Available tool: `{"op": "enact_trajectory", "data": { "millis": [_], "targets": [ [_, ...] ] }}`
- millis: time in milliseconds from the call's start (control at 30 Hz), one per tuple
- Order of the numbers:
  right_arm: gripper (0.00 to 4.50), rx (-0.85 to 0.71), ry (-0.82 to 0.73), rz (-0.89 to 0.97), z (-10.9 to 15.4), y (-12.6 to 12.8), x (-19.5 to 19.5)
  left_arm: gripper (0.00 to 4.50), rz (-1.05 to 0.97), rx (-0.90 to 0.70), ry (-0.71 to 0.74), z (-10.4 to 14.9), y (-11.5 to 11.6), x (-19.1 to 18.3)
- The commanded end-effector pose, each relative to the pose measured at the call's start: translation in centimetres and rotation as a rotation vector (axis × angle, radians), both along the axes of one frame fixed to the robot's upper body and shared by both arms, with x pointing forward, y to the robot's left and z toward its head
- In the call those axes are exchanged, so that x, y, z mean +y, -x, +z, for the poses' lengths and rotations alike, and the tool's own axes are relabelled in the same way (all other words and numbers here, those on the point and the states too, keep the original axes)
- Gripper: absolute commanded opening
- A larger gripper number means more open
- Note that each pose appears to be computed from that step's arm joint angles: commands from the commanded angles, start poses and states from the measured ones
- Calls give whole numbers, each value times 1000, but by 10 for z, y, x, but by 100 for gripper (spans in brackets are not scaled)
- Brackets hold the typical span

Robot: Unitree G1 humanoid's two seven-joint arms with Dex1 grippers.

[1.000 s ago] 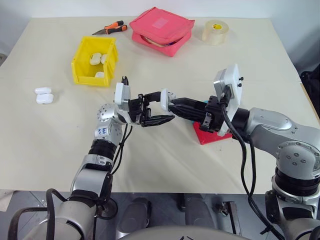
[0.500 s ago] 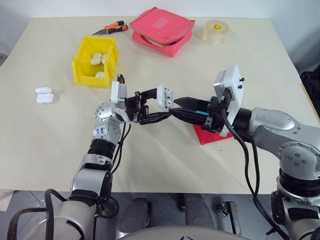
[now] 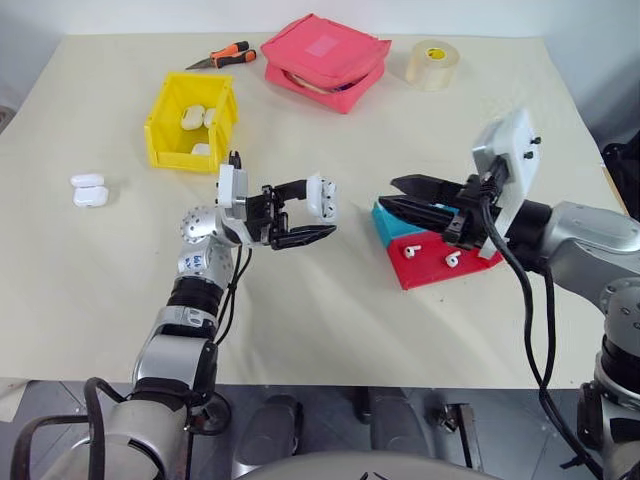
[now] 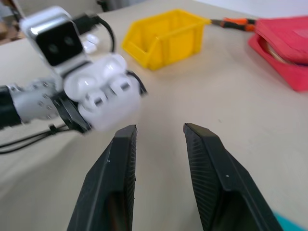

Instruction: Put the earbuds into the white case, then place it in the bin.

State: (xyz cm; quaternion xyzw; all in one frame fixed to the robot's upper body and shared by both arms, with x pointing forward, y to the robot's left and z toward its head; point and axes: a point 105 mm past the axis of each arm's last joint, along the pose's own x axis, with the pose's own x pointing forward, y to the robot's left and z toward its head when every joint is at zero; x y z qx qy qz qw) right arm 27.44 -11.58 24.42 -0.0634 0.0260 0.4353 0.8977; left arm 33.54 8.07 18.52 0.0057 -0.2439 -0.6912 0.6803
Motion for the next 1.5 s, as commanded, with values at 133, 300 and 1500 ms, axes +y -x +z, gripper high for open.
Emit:
{"op": "enact_trajectory", "data": {
  "millis": [133,300,1500],
  "targets": [
    [3,-121,22,-35,28,6,-3,279,-25,-76,-40,6,6,-1],
    [3,-135,146,64,31,11,27,279,33,-76,-127,2,-2,-7],
    [3,-138,367,-51,6,-28,-3,279,282,-115,-254,31,-18,12]
  ]
}}
